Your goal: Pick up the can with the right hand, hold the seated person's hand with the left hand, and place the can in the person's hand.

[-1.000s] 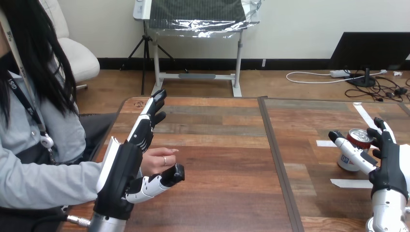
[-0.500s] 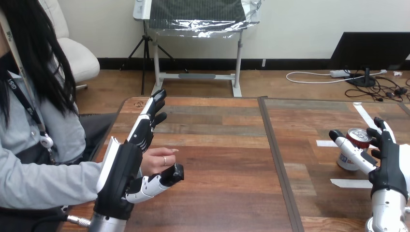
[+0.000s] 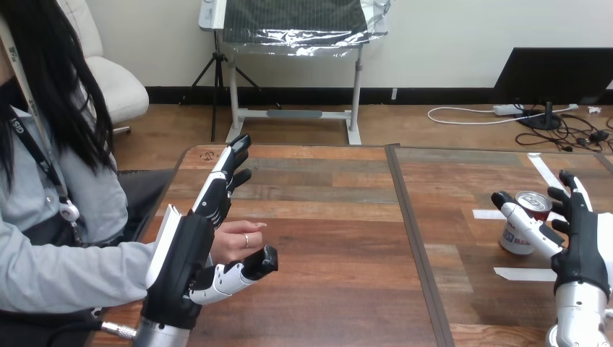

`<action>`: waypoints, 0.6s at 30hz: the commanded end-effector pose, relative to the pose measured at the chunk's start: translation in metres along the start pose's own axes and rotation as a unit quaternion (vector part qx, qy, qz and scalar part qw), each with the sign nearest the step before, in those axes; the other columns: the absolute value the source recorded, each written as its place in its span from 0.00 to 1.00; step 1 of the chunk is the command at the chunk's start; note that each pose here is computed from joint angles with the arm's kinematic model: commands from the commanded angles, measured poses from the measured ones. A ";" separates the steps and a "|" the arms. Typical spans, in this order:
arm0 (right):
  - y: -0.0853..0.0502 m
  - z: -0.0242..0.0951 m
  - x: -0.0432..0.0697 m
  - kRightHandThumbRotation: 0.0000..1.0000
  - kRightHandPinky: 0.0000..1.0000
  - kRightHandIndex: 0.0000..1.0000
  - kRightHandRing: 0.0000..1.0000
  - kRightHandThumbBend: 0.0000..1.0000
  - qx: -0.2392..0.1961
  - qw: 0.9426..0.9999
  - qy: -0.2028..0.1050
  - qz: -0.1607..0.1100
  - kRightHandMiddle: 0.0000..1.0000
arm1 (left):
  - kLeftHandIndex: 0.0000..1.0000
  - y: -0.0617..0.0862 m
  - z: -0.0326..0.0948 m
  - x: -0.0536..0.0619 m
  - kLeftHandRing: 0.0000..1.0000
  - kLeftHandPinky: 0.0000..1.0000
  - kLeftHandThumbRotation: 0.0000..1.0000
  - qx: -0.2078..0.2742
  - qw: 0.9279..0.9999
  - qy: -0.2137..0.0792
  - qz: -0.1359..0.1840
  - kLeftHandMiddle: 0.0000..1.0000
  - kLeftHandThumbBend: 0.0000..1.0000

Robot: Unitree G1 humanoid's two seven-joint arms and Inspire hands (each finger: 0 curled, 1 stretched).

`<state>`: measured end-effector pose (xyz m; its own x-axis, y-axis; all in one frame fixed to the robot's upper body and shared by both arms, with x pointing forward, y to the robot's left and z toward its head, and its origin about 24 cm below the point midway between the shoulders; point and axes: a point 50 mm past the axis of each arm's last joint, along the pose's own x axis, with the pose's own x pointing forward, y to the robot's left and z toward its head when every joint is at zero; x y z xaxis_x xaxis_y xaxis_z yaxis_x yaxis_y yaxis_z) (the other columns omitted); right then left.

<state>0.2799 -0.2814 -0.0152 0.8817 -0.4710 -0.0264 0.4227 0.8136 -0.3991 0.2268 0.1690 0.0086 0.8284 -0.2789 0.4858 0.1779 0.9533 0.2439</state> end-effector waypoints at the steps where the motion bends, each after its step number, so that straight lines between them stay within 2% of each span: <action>1: 0.003 0.024 0.011 0.50 0.82 0.92 0.86 0.99 0.018 0.998 -0.054 -0.007 0.86 | 0.95 0.004 0.006 0.018 0.97 0.91 0.71 0.006 0.999 -0.037 0.006 0.99 1.00; 18: -0.003 0.031 0.015 0.52 0.85 0.93 0.88 0.99 0.027 0.997 -0.075 -0.016 0.88 | 0.95 0.002 0.005 0.019 0.97 0.91 0.72 0.004 0.999 -0.036 0.010 0.99 1.00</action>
<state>0.2805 -0.2806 -0.0115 0.8865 -0.4626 0.0100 0.4307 0.8171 -0.3832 0.2268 0.1685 0.0083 0.8300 -0.2732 0.4863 0.1736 0.9551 0.2402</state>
